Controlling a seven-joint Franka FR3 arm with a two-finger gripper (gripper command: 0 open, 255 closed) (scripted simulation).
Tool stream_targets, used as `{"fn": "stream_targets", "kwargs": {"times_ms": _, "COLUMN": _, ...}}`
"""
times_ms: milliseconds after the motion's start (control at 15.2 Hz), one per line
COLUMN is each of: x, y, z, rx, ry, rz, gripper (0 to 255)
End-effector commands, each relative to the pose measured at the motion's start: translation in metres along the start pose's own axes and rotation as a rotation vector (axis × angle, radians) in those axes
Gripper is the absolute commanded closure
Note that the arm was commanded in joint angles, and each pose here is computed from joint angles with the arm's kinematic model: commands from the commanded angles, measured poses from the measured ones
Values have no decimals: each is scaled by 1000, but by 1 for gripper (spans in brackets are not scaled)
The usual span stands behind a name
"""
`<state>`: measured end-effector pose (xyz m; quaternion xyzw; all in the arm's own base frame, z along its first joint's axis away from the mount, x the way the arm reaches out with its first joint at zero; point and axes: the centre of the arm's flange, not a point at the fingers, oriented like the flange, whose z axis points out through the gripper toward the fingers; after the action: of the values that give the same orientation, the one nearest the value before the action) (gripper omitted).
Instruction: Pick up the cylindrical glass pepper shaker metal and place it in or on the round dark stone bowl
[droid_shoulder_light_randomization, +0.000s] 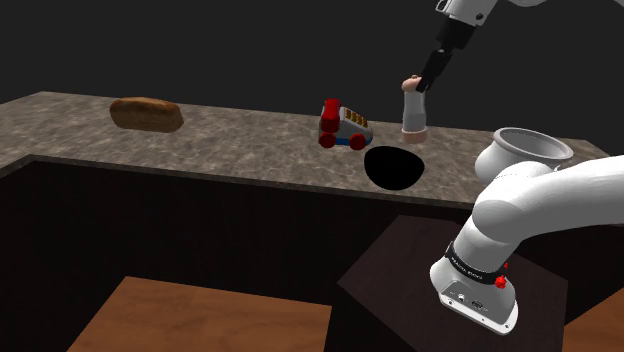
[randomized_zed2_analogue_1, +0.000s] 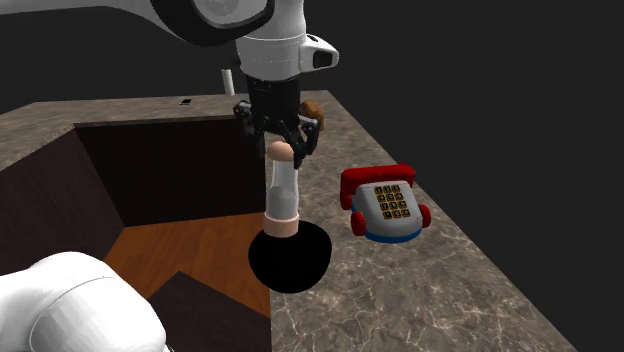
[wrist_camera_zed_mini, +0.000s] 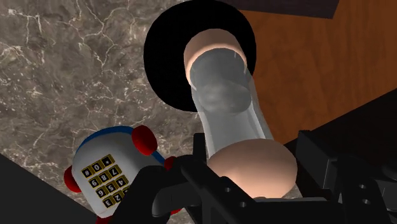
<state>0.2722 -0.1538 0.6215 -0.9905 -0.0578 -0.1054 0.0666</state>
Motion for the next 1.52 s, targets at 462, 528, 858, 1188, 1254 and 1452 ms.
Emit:
{"fn": "stream_targets", "kwargs": {"times_ms": 462, "x": -11, "y": 6, "z": 46, "rx": 0, "ry": 1, "rz": 0, "gripper": 255}}
{"fn": "stream_targets", "kwargs": {"times_ms": 528, "x": -12, "y": 7, "z": 51, "rx": 0, "ry": 1, "rz": 0, "gripper": 255}}
{"fn": "stream_targets", "kwargs": {"times_ms": 858, "x": -17, "y": 10, "z": 77, "rx": 0, "ry": 1, "rz": 0, "gripper": 255}}
{"fn": "stream_targets", "kwargs": {"times_ms": 1188, "x": -20, "y": 11, "z": 87, "rx": 0, "ry": 1, "rz": 0, "gripper": 255}}
{"fn": "stream_targets", "kwargs": {"times_ms": 1254, "x": -20, "y": 11, "z": 87, "rx": 0, "ry": 1, "rz": 0, "gripper": 255}}
{"fn": "stream_targets", "kwargs": {"times_ms": 1452, "x": -20, "y": 11, "z": 87, "rx": 0, "ry": 1, "rz": 0, "gripper": 255}}
